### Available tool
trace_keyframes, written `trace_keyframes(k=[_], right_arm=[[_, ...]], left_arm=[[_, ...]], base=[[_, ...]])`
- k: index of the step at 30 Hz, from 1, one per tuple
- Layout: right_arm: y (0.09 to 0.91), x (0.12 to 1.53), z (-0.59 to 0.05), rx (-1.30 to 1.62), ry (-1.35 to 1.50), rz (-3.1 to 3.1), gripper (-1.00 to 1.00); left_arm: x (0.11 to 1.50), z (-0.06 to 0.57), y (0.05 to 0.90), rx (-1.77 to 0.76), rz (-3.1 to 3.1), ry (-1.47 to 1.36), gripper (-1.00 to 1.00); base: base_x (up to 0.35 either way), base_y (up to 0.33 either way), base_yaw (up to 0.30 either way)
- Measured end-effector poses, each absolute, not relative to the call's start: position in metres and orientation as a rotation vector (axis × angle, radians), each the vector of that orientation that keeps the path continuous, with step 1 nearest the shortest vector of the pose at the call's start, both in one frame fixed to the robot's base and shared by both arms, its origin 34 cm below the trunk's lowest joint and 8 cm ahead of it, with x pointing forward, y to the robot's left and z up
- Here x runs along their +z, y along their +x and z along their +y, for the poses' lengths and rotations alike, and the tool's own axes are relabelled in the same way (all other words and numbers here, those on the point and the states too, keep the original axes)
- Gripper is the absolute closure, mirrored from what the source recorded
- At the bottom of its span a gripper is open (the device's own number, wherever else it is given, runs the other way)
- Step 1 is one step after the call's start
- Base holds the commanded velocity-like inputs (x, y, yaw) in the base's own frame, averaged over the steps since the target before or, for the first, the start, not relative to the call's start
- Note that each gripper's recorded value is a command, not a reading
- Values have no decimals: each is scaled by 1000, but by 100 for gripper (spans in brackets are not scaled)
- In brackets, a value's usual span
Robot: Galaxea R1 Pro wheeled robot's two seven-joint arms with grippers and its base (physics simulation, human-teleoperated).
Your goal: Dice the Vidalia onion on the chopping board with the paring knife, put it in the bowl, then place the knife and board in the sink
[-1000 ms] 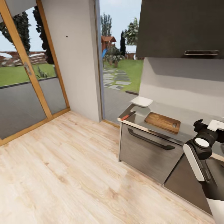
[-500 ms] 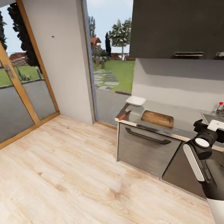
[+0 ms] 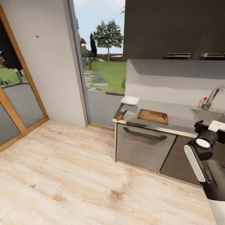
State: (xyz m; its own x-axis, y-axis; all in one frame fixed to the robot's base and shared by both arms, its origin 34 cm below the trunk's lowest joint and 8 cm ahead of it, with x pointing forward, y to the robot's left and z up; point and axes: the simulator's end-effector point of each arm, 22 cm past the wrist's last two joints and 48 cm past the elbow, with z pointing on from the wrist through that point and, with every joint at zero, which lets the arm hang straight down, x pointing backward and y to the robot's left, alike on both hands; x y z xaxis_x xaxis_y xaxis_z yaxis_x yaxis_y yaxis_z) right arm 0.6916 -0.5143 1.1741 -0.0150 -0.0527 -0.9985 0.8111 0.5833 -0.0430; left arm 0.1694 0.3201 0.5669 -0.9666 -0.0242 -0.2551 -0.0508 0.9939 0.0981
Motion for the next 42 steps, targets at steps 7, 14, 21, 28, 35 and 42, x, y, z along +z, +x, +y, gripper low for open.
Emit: trace_keyframes(k=[7, 14, 21, 28, 35, 42], right_arm=[[693, 1157, -523, -814, 695, 1468, -100], [684, 1126, -570, -926, 717, 1537, -100], [664, 1031, -656, -999, 717, 1741, -100], [628, 836, -651, -768, 420, 2020, -100], [527, 670, -502, -387, 306, 2381, -100], [493, 613, -306, -94, -106, 2518, -100]], left_arm=[[567, 320, 169, 150, 2882, -55, -100], [567, 320, 169, 150, 2881, -55, -100], [567, 319, 171, 148, 2876, -56, -100], [568, 293, 204, 100, 2813, -67, -100], [581, 314, 258, 268, 2683, -119, -100], [597, 303, 310, 273, 2569, -156, -100]], base=[[0, 270, -272], [58, 56, -274], [129, -78, -275], [21, -19, -178], [0, 0, -7], [0, 0, 0]])
